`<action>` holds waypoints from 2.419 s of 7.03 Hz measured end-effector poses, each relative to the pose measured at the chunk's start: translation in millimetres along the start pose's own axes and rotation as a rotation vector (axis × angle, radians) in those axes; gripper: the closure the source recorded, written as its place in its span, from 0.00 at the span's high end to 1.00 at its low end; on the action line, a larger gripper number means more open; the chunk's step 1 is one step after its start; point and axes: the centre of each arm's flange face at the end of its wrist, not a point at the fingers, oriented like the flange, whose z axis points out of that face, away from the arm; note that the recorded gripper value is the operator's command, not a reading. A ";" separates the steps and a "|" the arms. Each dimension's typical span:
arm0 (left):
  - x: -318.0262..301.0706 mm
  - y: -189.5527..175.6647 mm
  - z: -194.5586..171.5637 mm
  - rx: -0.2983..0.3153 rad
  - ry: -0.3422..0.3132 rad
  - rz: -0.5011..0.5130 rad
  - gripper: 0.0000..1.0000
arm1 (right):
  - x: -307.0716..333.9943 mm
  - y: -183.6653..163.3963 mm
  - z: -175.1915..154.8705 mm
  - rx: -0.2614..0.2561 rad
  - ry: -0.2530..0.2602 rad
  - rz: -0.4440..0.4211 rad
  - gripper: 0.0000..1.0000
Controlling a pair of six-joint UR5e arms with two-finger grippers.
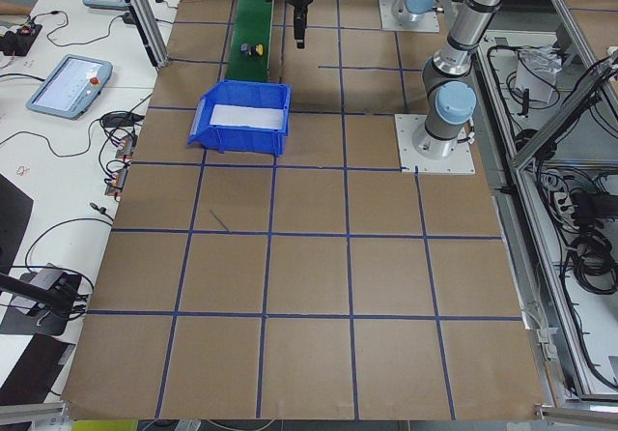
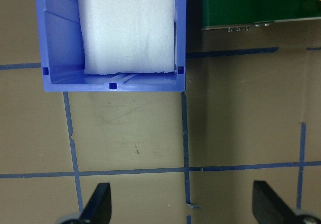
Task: Transport two buttons from left to right
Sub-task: 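Move the right gripper to the belt's far end and wait for the yellow button, then lower the right gripper and close it on the yellow button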
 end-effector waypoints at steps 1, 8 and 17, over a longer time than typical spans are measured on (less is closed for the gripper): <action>0.8 -0.1 -0.4 -0.001 0.003 -0.004 1.00 | -1.7 0.2 1.3 0.001 0.007 0.001 1.00; 3.8 1.7 3.1 -0.009 0.003 -0.003 1.00 | -7.8 -9.9 -8.3 0.113 -0.021 0.003 1.00; 3.0 3.4 2.2 -0.007 -0.003 -0.003 1.00 | -139.4 -64.5 -22.9 0.139 -0.145 -0.001 0.98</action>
